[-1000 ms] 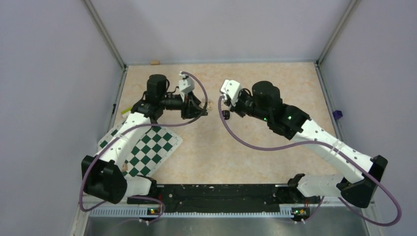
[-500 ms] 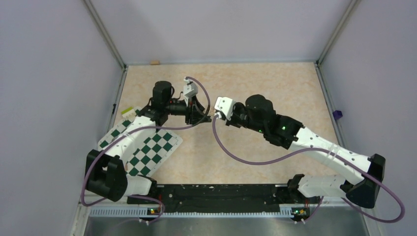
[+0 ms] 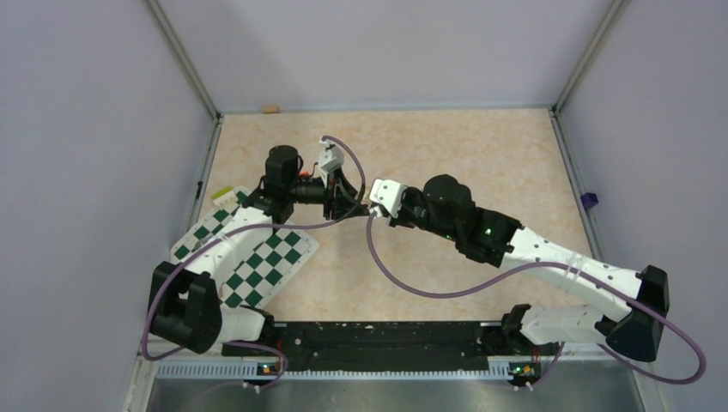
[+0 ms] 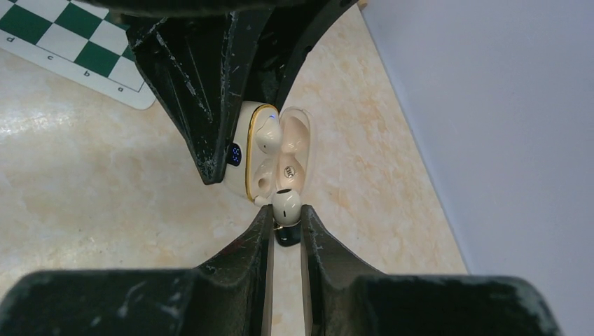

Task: Insert the wireless bluetooth earbuds into the charging case
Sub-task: Place the earbud in the charging case.

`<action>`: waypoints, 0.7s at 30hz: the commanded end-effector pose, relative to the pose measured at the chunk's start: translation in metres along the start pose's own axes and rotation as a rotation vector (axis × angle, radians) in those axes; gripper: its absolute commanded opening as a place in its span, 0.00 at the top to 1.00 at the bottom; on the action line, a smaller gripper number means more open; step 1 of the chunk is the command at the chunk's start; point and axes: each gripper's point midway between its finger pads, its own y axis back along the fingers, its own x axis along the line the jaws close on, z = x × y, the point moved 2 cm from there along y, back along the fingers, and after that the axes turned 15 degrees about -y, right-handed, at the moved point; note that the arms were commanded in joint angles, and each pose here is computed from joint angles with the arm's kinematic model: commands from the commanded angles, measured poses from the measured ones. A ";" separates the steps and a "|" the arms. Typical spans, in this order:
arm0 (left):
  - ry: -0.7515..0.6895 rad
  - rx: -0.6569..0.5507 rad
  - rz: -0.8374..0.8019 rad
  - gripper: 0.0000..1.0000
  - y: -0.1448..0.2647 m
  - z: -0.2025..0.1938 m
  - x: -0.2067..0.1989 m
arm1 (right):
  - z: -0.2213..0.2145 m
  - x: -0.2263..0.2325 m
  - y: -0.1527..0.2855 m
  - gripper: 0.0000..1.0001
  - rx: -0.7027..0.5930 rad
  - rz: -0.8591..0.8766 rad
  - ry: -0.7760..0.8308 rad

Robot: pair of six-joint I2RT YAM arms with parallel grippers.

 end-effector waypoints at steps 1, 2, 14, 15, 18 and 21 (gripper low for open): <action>-0.053 -0.040 -0.021 1.00 0.002 0.014 -0.006 | 0.013 0.006 -0.006 0.89 -0.056 -0.016 0.044; -0.054 -0.041 -0.021 1.00 0.002 0.014 -0.006 | 0.012 0.007 -0.007 0.89 -0.055 -0.020 0.049; -0.066 -0.045 -0.021 1.00 0.003 0.016 -0.008 | 0.004 0.008 -0.011 0.90 -0.026 -0.029 0.084; -0.067 -0.045 -0.020 1.00 0.003 0.017 -0.008 | 0.003 0.008 -0.011 0.90 -0.023 -0.027 0.088; -0.069 -0.045 -0.018 1.00 0.003 0.017 -0.008 | 0.002 0.008 -0.011 0.90 -0.019 -0.029 0.091; -0.074 -0.045 -0.018 1.00 0.003 0.017 -0.009 | 0.004 0.007 -0.010 0.90 -0.026 -0.030 0.088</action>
